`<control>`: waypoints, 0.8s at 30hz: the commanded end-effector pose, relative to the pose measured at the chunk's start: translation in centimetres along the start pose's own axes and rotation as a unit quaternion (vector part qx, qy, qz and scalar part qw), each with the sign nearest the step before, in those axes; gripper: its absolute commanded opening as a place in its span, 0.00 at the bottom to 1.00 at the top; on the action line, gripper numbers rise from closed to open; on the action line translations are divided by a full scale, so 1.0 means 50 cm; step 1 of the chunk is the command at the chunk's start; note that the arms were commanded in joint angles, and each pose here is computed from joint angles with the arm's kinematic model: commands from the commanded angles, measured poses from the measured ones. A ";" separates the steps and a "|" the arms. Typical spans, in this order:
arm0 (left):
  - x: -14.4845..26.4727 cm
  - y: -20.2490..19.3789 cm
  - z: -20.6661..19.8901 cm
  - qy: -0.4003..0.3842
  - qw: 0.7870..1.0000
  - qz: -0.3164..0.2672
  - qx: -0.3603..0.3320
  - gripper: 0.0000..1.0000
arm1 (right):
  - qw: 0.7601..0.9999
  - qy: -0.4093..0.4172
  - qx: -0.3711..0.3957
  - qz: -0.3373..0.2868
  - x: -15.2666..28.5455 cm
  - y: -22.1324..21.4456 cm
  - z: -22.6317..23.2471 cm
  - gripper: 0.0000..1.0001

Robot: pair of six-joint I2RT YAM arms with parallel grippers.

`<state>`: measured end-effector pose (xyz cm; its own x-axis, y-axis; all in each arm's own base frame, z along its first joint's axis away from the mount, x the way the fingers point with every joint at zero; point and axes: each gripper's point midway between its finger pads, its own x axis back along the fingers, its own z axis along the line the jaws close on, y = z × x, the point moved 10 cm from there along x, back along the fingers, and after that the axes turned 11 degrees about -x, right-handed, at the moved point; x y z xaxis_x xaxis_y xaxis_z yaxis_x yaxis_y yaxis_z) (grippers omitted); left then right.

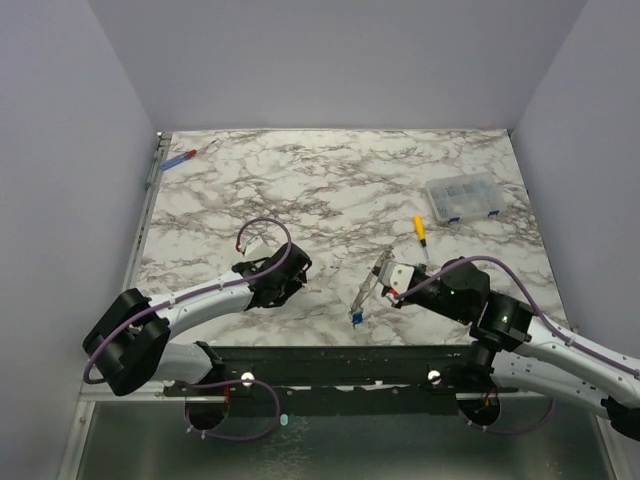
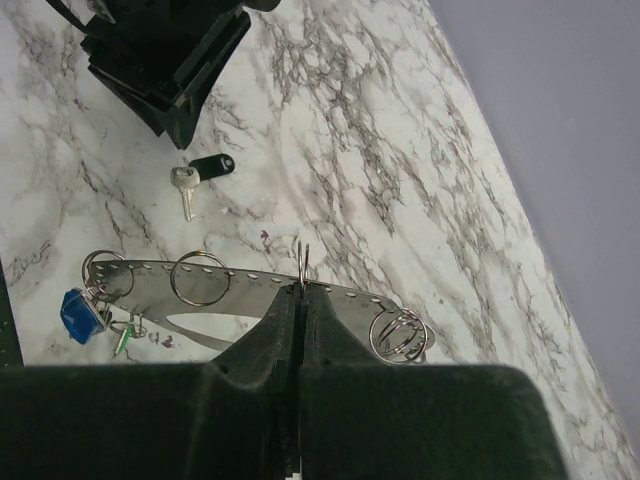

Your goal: Put the keys on the keyring

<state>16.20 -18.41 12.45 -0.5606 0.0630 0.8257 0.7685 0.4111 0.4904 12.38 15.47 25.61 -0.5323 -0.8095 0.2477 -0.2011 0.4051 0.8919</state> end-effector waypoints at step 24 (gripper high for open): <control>-0.037 -0.014 -0.016 0.010 0.978 -0.009 0.208 0.33 | 0.999 0.015 0.003 -0.049 0.017 -0.002 0.011 0.00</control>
<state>16.48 -18.99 10.85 -0.5612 0.0391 0.8268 0.5716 0.7407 0.3529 11.57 14.84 24.62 -0.4929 -0.8380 0.2341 -0.2178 0.3793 0.8993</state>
